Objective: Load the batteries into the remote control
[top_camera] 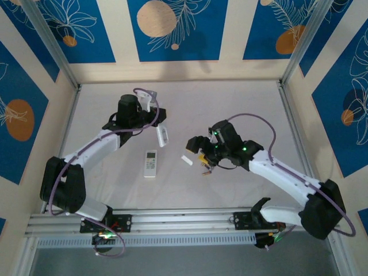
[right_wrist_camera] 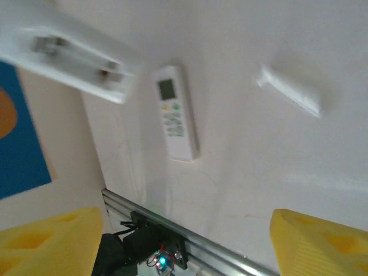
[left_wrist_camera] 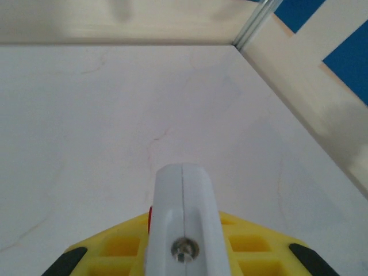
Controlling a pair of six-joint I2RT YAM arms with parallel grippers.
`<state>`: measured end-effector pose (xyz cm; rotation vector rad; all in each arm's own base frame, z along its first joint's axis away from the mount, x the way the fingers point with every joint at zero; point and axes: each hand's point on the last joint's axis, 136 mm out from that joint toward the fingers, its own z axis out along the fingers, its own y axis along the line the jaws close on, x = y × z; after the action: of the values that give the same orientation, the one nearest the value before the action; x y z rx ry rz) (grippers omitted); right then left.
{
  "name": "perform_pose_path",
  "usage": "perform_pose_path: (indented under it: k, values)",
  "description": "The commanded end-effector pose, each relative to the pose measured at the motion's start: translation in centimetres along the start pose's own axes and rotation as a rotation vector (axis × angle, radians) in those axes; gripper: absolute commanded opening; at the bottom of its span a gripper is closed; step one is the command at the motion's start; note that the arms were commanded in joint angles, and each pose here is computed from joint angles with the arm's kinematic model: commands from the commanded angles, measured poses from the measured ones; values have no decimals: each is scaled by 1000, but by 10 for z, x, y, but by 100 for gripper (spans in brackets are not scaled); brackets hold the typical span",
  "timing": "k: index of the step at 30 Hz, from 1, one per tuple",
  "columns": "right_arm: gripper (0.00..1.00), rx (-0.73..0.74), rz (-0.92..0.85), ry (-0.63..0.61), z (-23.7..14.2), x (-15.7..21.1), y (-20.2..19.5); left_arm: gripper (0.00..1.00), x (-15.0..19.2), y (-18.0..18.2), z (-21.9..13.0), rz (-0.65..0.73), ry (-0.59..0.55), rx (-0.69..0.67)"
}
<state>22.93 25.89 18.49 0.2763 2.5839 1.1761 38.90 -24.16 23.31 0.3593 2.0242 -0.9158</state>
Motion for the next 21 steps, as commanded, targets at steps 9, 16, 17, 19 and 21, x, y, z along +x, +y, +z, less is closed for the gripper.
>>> perform_pose_path:
  k: [9,16,17,19,21]
  values:
    - [90,-10,-891,-253,-18,-48,97,0,-54,-102,-40,-189,-63,385]
    - [78,110,-1033,-249,23,-42,107,0,-59,-114,-42,-210,-85,392]
    - [73,136,-1031,-254,26,-44,106,0,-58,-114,-41,-215,-82,395]
    - [54,184,-1025,-263,30,-50,102,0,-58,-116,-42,-214,-82,409]
    - [41,207,-1025,-272,29,-54,101,0,-57,-119,-43,-209,-75,420]
